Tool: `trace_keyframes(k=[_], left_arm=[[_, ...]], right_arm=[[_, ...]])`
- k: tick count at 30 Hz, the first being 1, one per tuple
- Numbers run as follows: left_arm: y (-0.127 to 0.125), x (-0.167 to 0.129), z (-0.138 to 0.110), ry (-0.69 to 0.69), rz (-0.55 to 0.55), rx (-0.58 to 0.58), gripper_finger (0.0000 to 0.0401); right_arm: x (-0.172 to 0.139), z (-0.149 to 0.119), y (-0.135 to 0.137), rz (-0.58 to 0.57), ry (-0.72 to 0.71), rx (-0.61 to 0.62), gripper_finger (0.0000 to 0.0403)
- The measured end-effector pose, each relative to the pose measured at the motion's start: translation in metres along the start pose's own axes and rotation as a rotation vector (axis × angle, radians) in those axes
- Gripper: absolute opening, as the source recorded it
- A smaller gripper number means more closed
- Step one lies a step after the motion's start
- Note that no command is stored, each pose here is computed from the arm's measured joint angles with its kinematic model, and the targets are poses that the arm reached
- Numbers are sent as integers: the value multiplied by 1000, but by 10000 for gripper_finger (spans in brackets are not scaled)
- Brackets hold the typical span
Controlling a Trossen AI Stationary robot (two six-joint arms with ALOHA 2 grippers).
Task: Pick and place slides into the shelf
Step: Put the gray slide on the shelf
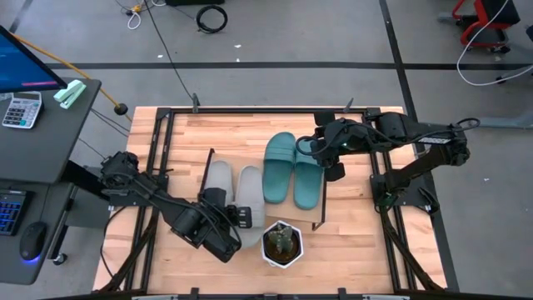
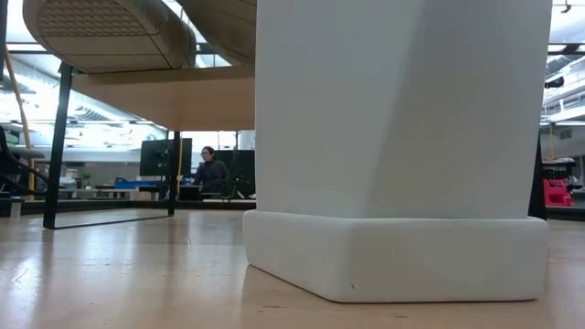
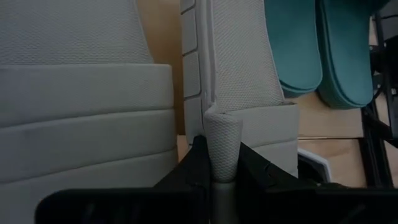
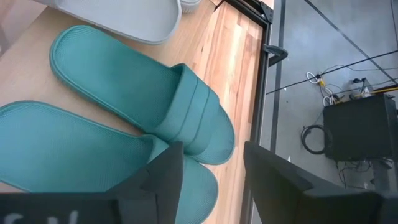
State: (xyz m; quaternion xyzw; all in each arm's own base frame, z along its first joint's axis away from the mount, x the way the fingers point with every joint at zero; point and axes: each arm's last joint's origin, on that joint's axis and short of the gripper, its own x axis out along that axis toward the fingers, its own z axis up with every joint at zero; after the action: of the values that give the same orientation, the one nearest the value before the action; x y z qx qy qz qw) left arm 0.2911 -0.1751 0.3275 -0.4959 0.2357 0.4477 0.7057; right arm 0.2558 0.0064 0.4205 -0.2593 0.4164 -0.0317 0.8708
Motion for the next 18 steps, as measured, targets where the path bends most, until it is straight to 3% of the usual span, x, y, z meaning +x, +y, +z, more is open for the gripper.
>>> trace_keyframes(k=[18], left_arm=[[-5, 16, 0, -30, 23, 17, 42]], right_arm=[[0, 0, 0, 3, -1, 16, 174]])
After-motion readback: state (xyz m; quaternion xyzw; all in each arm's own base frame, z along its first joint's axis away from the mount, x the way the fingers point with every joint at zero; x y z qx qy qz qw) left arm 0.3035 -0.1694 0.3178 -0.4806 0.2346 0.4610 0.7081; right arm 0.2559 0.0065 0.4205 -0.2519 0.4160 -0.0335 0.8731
